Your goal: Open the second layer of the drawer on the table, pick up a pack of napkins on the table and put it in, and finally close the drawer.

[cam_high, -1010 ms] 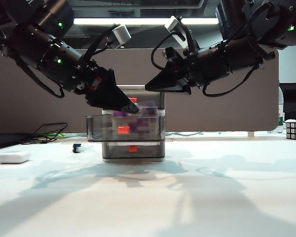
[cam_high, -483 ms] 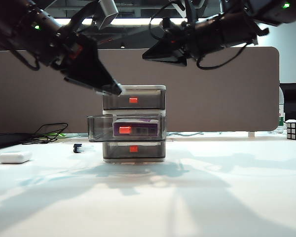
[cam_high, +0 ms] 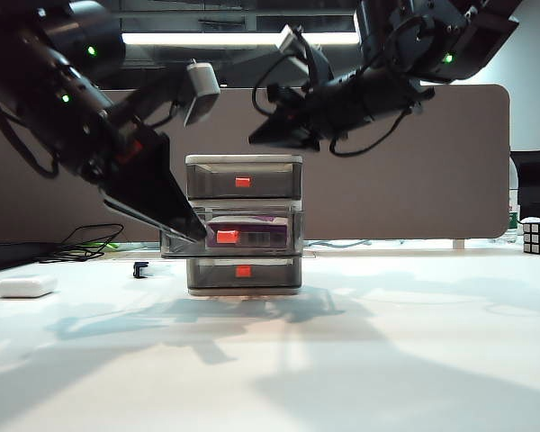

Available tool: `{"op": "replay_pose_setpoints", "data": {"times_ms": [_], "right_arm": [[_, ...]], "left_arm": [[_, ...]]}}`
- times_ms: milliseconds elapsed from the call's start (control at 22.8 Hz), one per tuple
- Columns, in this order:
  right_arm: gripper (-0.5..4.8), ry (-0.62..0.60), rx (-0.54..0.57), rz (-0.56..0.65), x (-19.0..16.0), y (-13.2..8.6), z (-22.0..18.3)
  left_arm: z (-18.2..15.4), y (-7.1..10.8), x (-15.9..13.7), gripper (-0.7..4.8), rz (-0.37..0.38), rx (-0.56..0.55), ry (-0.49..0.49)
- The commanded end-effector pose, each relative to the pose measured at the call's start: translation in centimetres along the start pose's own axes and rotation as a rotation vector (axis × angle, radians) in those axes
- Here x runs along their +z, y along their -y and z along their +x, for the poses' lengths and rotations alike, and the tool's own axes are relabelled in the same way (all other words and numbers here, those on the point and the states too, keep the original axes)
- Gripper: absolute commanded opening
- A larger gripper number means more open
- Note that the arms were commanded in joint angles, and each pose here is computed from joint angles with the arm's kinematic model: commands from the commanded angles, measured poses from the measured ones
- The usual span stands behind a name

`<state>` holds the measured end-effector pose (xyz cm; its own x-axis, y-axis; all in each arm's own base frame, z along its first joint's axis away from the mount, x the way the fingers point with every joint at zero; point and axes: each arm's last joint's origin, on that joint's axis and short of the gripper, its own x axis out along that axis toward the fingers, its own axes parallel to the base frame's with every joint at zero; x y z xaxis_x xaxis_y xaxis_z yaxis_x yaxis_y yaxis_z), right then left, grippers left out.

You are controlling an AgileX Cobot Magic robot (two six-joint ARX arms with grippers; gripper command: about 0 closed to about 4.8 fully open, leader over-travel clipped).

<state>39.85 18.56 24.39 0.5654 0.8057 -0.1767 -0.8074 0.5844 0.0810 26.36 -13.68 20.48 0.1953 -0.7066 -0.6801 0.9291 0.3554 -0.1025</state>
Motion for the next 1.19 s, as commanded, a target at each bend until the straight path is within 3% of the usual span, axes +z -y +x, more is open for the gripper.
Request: {"op": "replay_pose_setpoints", "data": {"times_ms": [44,176,351,615,834,1010,1186], "right_arm": [[-0.05,-0.005,-0.020,-0.003,-0.2,0.1,0.2],[-0.05,-0.021,-0.023,-0.004,-0.5,0.1,0.3],[-0.05,-0.039,-0.024,-0.008,-0.7,0.1,0.3],[-0.05,-0.071,-0.048,-0.011,-1.2,0.2,0.4],[-0.05,-0.107,-0.047,-0.002,-1.6,0.2,0.4],[-0.05,-0.066,-0.014,-0.095,-0.3,-0.2,-0.2],[-0.05,-0.025,-0.038,-0.135,4.1,-1.5,-3.4]], "left_arm": [[0.7,-1.0,0.2,0.46,0.034,0.092,0.012],[1.1,-1.6,0.6,-0.06,0.068,0.140,0.053],[1.4,-2.6,1.4,-0.06,0.121,0.268,0.109],[2.7,-4.5,1.9,-0.06,0.139,0.442,0.195],[3.4,-5.2,1.9,-0.06,0.147,0.523,0.221],[2.1,-4.5,2.3,-0.06,0.134,0.509,0.196],[-2.6,-1.3,3.3,-0.06,0.128,0.505,0.187]]}}
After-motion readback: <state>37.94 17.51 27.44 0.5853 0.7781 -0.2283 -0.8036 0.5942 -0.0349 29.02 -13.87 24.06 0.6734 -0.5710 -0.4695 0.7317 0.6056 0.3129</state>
